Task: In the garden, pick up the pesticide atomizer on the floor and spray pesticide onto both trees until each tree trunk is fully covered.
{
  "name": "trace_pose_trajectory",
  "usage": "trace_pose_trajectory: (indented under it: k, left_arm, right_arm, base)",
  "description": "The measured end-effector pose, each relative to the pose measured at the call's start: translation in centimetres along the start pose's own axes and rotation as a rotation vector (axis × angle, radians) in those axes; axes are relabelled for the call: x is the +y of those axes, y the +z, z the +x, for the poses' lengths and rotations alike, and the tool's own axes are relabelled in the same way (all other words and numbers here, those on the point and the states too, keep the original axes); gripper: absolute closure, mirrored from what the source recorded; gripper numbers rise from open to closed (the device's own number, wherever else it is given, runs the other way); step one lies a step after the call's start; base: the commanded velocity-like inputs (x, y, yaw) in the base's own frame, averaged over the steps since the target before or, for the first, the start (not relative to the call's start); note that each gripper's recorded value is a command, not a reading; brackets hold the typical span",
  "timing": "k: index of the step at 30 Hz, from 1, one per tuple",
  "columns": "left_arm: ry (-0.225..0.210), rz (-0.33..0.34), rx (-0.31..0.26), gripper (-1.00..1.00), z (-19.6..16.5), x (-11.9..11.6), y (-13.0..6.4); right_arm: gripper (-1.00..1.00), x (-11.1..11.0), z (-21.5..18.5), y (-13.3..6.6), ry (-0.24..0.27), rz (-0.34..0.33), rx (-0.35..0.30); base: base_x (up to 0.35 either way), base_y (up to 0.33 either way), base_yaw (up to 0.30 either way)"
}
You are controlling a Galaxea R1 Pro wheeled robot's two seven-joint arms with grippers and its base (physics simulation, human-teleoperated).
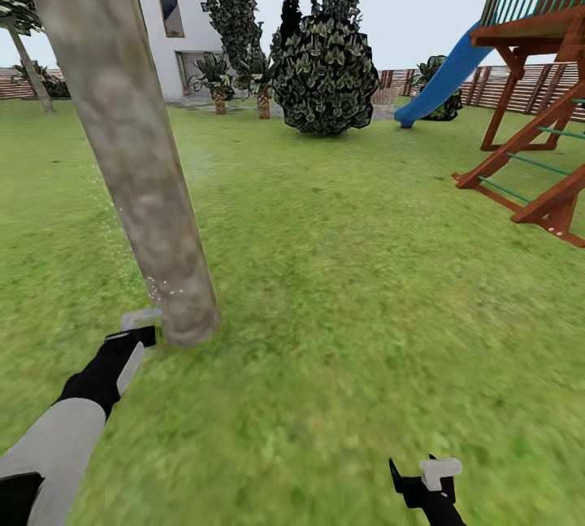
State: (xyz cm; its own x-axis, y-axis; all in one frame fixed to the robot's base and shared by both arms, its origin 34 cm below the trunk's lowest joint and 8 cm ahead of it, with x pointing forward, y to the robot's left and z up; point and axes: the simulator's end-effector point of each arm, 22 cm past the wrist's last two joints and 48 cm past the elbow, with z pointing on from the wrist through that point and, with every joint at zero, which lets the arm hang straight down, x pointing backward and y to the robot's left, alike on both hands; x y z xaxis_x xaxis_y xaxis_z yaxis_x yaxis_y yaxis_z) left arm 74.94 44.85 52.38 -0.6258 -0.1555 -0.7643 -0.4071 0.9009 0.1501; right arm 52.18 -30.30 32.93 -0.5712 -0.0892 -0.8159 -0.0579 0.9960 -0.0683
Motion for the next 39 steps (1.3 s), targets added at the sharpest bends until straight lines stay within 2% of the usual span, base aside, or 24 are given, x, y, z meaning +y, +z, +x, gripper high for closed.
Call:
trace_pose_trajectory:
  k: [1,2,4,6,9,11,13,15,17,21,23,24,26,29,32,34,39]
  left_arm:
    - [0.003,-0.020,-0.011,1.00,-0.7,1.6,0.2]
    - [0.002,-0.026,-0.016,1.00,-1.0,2.2,0.3]
    - [0.006,-0.020,-0.023,1.00,-1.2,1.8,0.2]
    - [0.001,-0.010,-0.055,1.00,-2.6,1.3,-0.3]
    - [0.033,0.114,-0.039,1.00,-3.1,-2.9,-1.3]
    - [0.041,0.149,-0.054,1.00,-4.0,-3.9,-1.8]
    - [0.053,0.143,-0.025,1.00,-4.1,-3.0,-1.8]
    - [0.063,0.110,-0.044,1.00,-5.6,-0.6,-1.8]
    - [0.070,0.103,-0.044,1.00,-6.6,0.1,-2.3]
    - [0.059,0.154,-0.055,1.00,-7.6,-3.1,-3.8]
    - [0.055,0.207,-0.043,1.00,-8.0,-6.4,-5.3]
    - [0.088,0.238,-0.048,1.00,-7.9,-8.6,-6.2]
    - [0.126,0.249,-0.049,1.00,-7.8,-9.9,-6.8]
    - [0.129,0.238,-0.054,1.00,-8.3,-9.2,-6.7]
    - [0.070,0.180,-0.052,1.00,-9.1,-4.8,-5.7]
    - [0.063,0.179,-0.049,1.00,-9.0,-4.5,-5.5]
    - [0.087,0.182,-0.019,1.00,-7.2,-5.1,-5.2]
  right_arm:
    - [-1.00,0.0,0.0,0.0,0.000,0.001,0.000]
    - [-1.00,0.0,0.0,0.0,0.000,0.001,0.000]
    - [-1.00,0.0,0.0,0.0,0.000,0.002,0.000]
    - [-1.00,0.0,0.0,0.0,0.000,0.001,0.000]
    - [-1.00,0.0,0.0,0.0,0.000,0.001,0.000]
    - [-1.00,-0.1,0.0,0.0,0.000,0.002,0.000]
    - [-1.00,0.0,0.0,0.0,0.000,0.001,0.000]
    - [-1.00,0.0,0.0,0.0,0.000,0.001,0.000]
    - [-1.00,0.0,0.0,0.0,0.000,0.001,0.000]
    - [-1.00,0.0,0.0,0.0,0.000,0.001,0.001]
    - [-1.00,0.0,0.0,0.0,0.000,0.001,0.000]
    - [-1.00,0.0,0.0,0.0,0.000,0.001,0.000]
    - [-1.00,0.0,0.0,0.0,0.000,0.001,0.000]
    - [-1.00,0.0,0.0,0.0,0.000,0.001,0.000]
    - [-1.00,0.0,0.0,0.0,0.000,0.000,0.000]
    - [-1.00,0.0,0.0,0.0,0.000,0.001,0.001]
    - [-1.00,0.0,0.0,0.0,0.000,0.000,0.000]
  base:
    - [0.000,0.000,0.000]
    - [0.000,0.000,0.000]
    - [0.000,0.000,0.000]
    - [0.000,0.000,0.000]
    - [0.000,0.000,0.000]
    - [0.000,0.000,0.000]
    - [0.000,0.000,0.000]
    - [0.000,0.000,0.000]
    - [0.000,0.000,0.000]
    - [0.000,0.000,0.000]
    - [0.000,0.000,0.000]
    - [0.000,0.000,0.000]
    - [0.000,0.000,0.000]
    - [0.000,0.000,0.000]
    - [0.000,0.000,0.000]
    - [0.000,0.000,0.000]
    - [0.000,0.000,0.000]
